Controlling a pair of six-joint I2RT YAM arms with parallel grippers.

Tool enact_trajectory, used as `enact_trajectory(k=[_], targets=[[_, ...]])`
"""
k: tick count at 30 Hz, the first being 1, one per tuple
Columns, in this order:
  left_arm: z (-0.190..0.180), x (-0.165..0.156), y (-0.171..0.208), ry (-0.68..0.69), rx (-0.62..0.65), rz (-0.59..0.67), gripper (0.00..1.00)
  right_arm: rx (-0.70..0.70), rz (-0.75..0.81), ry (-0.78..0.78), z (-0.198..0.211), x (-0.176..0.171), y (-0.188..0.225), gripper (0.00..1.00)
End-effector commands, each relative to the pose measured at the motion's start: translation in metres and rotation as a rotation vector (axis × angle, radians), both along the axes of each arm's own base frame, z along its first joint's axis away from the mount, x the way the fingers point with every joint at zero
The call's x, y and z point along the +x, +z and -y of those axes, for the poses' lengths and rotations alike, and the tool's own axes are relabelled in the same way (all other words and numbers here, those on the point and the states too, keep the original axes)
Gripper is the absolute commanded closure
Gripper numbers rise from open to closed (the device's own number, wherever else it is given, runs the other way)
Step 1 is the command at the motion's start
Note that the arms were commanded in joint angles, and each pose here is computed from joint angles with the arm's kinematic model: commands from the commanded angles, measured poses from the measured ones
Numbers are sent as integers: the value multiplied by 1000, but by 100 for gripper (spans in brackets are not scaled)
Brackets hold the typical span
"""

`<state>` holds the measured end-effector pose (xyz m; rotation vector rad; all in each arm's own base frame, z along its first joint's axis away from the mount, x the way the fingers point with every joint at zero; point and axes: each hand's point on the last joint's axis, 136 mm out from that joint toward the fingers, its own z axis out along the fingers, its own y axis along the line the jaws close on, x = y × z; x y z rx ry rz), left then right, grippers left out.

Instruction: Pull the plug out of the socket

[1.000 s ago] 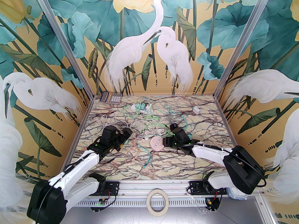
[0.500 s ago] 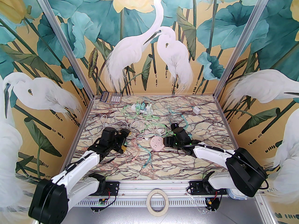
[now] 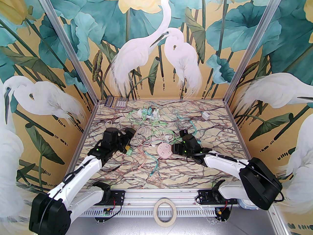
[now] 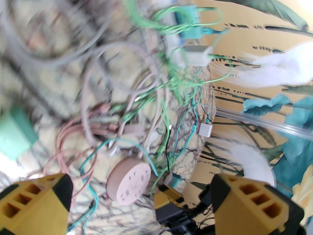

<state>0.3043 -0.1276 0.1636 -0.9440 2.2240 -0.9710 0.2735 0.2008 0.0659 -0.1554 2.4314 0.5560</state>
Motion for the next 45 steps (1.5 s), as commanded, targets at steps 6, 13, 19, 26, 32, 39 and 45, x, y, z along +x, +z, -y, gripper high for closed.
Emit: enact_trajectory(k=[6, 13, 19, 26, 32, 39, 45], targets=[[-6, 23, -10, -108, 388, 119, 2, -46, 126, -38, -15, 39, 88, 35], [-6, 37, -30, -165, 540, 178, 1, -98, 134, -137, -54, 110, 100, 38], [-17, 39, -37, -135, 609, 210, 0, -119, 143, -192, -97, 179, 94, 35], [-23, 32, -33, -87, 575, 256, 1, -114, 162, -253, -133, 239, 81, 33], [-25, 30, -30, -73, 573, 256, 1, -141, 141, -322, -131, 262, 64, 36], [-24, 30, -28, -74, 566, 259, 1, -152, 87, -367, -121, 273, 28, 40], [-23, 31, -30, -77, 566, 254, 0, -137, 64, -351, -129, 282, 10, 38]])
